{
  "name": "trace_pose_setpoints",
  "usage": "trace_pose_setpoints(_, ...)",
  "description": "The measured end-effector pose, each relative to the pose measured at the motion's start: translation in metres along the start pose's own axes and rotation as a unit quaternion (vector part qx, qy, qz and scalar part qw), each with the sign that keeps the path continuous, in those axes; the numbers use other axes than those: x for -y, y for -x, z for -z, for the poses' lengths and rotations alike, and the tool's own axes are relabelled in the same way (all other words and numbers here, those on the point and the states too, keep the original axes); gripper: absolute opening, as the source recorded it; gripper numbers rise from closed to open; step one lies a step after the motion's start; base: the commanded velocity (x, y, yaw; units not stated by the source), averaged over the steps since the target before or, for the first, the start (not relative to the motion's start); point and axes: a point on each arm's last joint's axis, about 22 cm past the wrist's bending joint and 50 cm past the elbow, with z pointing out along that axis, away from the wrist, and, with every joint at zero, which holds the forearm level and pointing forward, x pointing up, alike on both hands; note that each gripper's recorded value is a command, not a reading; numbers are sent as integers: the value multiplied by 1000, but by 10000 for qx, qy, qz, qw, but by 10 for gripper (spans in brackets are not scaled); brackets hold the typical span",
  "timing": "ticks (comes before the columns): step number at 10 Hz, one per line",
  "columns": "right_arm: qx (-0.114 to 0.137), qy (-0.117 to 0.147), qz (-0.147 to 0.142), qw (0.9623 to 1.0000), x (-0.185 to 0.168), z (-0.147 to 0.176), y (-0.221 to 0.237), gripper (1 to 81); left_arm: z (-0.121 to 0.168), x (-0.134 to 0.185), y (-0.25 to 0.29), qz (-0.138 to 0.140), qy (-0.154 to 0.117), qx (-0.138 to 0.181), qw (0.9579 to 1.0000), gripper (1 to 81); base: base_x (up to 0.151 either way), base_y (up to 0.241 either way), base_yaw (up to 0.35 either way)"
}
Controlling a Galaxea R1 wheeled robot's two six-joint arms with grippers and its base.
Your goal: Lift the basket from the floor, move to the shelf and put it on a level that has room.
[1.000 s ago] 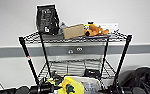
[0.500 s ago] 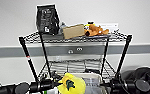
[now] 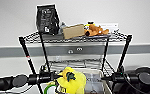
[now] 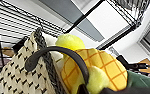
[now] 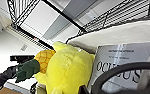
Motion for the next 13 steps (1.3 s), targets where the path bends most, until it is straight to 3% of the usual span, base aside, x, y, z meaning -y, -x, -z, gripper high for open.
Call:
trace_pose_setpoints(7,22,-130,281,9995,40,11,-40,10,11,-32,-38,-209,101,-202,9995,10,0,0,0)
trace_pose_setpoints(10,48,-53,271,9996,30,-1,-52,10,8,-21,-56,-250,-9,-299,9992,10,0,0,0)
trace_pose_setpoints(13,-34,61,338,9994,12,-25,-75,10,6,10,-86,-208,-283,-547,9979,10,0,0,0)
